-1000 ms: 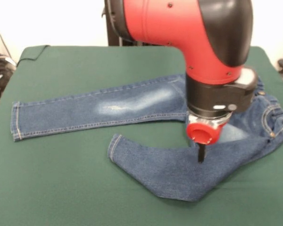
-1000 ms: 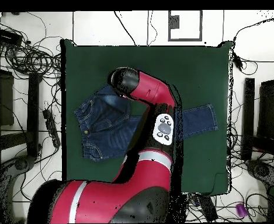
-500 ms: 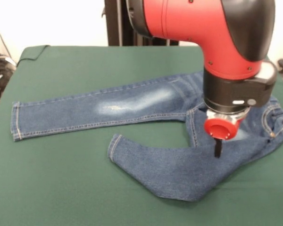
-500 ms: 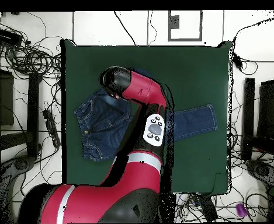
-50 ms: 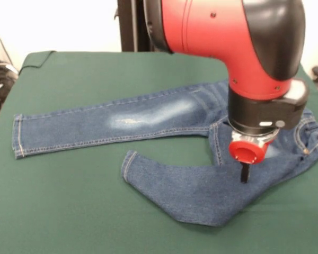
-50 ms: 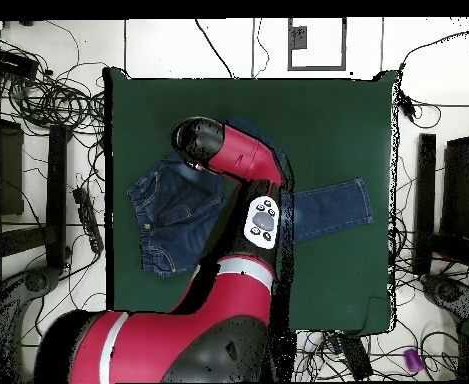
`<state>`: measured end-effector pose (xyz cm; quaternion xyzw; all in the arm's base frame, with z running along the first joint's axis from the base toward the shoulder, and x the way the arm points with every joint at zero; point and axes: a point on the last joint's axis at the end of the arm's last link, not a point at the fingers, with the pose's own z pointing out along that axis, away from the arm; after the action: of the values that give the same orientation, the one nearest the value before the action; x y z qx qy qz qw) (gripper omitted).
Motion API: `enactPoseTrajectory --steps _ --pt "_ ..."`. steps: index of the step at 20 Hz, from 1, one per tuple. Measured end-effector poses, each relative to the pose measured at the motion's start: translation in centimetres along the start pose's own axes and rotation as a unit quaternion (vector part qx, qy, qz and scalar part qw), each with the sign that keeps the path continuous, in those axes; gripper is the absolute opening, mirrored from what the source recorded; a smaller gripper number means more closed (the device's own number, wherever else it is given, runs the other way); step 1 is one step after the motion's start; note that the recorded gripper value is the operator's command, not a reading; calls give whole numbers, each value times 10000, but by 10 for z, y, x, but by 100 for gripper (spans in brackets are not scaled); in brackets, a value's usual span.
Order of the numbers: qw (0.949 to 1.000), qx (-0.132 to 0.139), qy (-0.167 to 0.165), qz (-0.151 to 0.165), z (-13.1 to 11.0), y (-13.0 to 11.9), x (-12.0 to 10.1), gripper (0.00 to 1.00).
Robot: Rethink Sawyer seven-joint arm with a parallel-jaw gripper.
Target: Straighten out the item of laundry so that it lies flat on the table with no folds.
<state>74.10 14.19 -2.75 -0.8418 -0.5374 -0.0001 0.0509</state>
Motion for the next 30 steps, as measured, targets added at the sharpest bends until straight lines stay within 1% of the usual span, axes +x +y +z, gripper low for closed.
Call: enactPoseTrajectory --steps 5,8,9,17,23,25,27,28,30 --pt "9999 128 -20 102 20 -6 -6 100" --pt "9998 124 3 132 19 -6 -6 100" --pt "9998 123 3 133 19 -6 -6 0" --pt "9999 120 -18 114 19 -7 -5 0" --pt "9999 80 -117 71 18 -7 -7 0" --pt "9997 39 -243 22 16 -6 -13 0" --pt "9988 -34 -489 -62 12 -1 -27 0" --pt "9984 -53 -562 -86 11 1 -32 0" --pt "9964 -122 -817 -165 7 6 -50 0"
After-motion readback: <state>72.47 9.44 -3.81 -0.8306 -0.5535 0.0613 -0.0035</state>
